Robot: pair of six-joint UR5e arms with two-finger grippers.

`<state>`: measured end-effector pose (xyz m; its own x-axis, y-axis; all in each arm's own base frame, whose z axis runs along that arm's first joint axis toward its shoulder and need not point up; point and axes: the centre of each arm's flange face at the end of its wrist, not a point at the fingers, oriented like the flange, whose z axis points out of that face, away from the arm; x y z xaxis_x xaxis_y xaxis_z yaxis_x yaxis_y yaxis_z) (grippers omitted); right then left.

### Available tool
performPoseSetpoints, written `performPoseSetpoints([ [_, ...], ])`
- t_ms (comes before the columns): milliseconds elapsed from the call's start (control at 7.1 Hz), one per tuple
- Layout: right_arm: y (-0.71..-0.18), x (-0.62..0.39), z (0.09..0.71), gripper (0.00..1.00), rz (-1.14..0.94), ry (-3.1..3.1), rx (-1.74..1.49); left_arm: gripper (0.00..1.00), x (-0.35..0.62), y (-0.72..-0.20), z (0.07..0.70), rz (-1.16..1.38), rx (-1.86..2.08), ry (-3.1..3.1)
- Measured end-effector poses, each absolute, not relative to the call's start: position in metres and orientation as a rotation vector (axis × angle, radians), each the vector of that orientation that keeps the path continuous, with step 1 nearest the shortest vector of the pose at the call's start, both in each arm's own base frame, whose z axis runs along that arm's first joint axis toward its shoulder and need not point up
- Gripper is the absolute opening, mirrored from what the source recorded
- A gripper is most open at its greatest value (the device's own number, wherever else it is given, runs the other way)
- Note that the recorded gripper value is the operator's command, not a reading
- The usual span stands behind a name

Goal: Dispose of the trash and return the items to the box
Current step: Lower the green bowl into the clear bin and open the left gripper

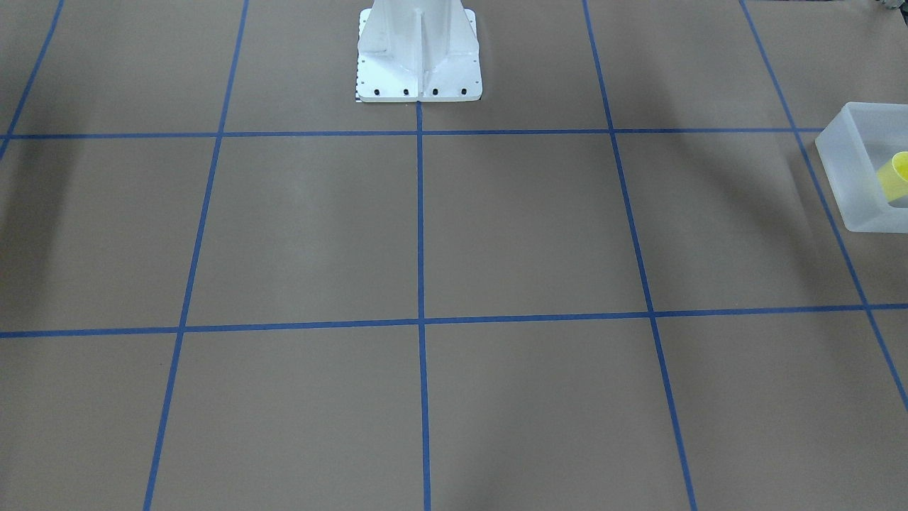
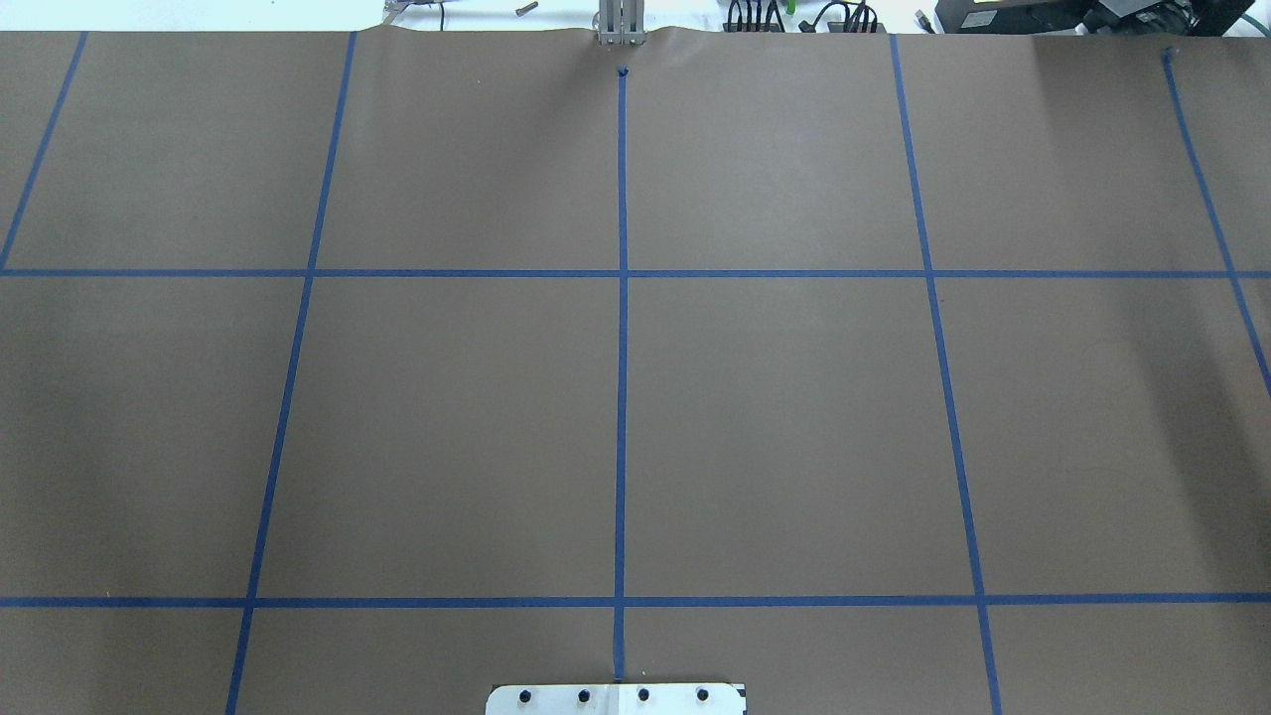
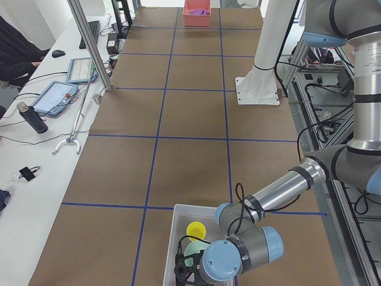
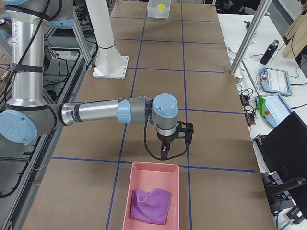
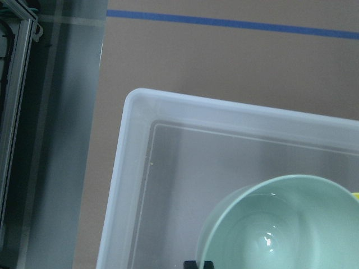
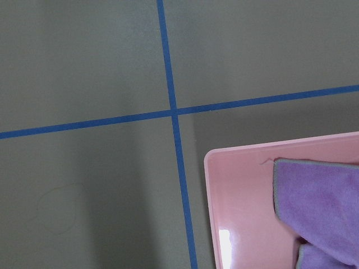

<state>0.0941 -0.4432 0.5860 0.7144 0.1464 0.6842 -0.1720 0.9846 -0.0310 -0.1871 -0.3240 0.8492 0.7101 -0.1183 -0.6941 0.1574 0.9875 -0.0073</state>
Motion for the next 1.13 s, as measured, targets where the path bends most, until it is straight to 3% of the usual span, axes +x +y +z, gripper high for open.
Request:
performPoseSetpoints([
  [282,-0.444,0.094,0.580,1.00,0.187,-0.757,0.042,0.00,-0.188,-0.328,0.865,-0.163,0.036,0.768],
  [423,-0.445,0.094,0.578,1.00,0.188,-0.757,0.044,0.49,-0.188,-0.328,0.870,-0.167,0.031,0.768],
  [564,-0.445,0.094,0.578,1.00,0.189,-0.757,0.045,0.68,-0.187,-0.327,0.872,-0.173,0.025,0.770],
  [705,-0.445,0.094,0.577,1.00,0.188,-0.758,0.046,0.98,-0.187,-0.328,0.872,-0.203,0.019,0.772],
  [1128,-0.445,0.093,0.571,1.00,0.184,-0.763,0.055,0.99,-0.190,-0.340,0.857,-0.262,0.076,0.761],
])
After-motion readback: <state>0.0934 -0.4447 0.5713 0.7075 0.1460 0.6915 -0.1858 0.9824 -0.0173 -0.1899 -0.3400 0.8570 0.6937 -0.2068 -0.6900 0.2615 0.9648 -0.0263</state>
